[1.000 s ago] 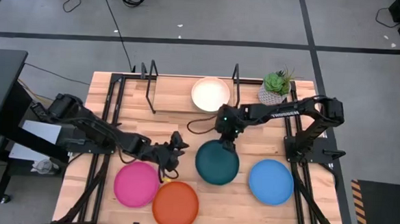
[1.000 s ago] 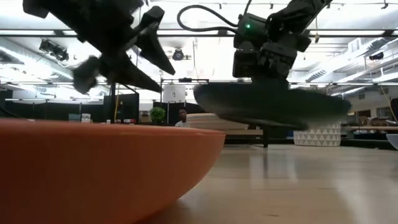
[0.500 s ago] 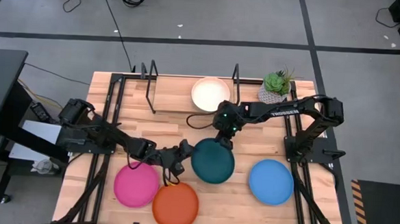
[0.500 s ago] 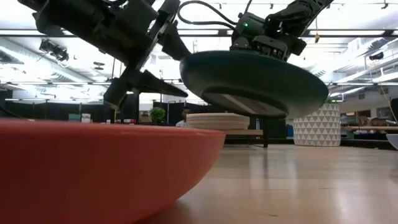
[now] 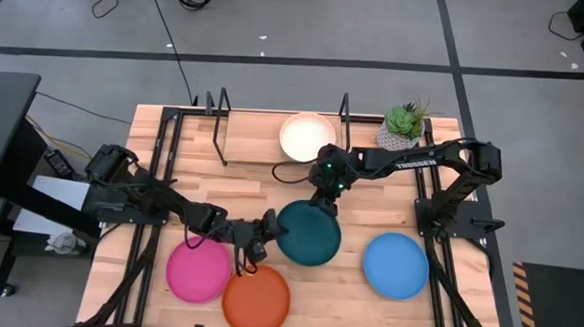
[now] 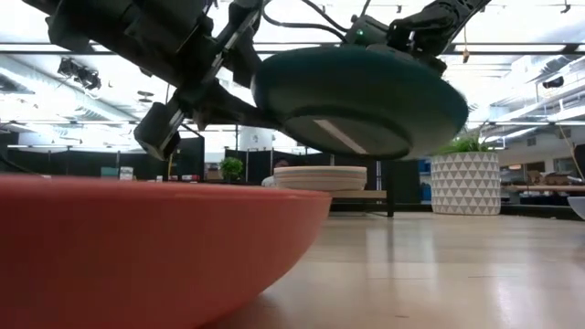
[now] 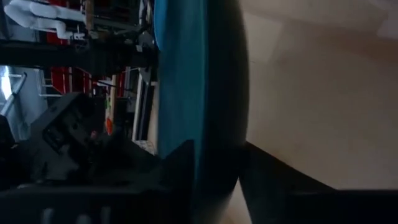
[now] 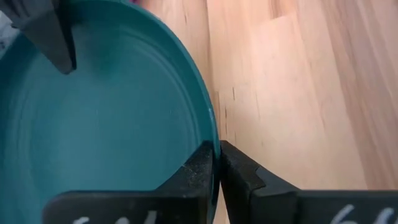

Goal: Place and stack plates onto a shelf
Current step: Put the dark green plate on the shelf

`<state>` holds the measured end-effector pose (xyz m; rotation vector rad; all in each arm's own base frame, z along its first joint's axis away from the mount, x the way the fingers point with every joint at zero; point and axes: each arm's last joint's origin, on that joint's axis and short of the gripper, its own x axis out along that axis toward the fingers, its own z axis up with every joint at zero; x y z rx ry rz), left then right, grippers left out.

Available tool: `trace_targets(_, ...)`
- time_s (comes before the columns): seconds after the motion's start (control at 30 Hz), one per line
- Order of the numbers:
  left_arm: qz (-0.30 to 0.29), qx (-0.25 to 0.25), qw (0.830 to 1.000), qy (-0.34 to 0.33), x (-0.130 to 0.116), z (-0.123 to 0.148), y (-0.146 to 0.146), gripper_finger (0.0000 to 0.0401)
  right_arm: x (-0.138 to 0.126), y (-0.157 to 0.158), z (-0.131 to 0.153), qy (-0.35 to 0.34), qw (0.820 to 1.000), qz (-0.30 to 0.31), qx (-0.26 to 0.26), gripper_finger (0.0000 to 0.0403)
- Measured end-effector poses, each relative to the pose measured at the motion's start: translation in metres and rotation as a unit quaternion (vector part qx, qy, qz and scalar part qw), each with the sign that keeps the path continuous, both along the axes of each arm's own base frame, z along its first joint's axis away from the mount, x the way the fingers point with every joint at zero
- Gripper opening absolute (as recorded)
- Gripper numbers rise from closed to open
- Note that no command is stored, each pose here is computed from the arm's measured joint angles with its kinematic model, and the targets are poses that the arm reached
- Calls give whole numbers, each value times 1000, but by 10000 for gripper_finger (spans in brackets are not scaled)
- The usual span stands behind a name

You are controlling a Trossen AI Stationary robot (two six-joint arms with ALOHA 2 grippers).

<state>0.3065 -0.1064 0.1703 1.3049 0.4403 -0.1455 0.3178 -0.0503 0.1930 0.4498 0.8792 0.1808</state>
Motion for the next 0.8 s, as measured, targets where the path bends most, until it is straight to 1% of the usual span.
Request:
trace_targets(0.07,4,-11,1000,-2,0,0,0,95,0,-1,0,-3,1000,-1,0,42)
trace_targets(0.13,1,-11,1000,1,-1,0,-2,75,-2,-1,3,-4,1000,-2,0,51)
trace_targets(0.23,-6,-10,1000,3,-4,0,-8,51,-7,-1,18,-26,1000,-5,-7,66)
trace_targets(0.33,-14,-20,1000,8,-7,-1,-15,42,-15,0,37,-54,998,-20,-33,83)
trace_targets(0.4,-7,-27,1000,7,-9,-2,-18,41,-23,0,54,-81,995,-33,-54,95)
trace_targets(0.47,22,-21,1000,0,-11,0,-19,42,-32,1,71,-108,990,-53,-78,104)
trace_targets(0.57,84,-13,996,-20,-14,8,-12,44,-52,4,99,-153,978,-83,-113,113)
trace_targets(0.67,133,-50,989,-33,-17,21,2,43,-72,12,122,-186,966,-104,-143,113)
trace_targets(0.8,214,-103,970,-43,-17,29,34,43,-93,27,138,-209,957,-106,-171,113)
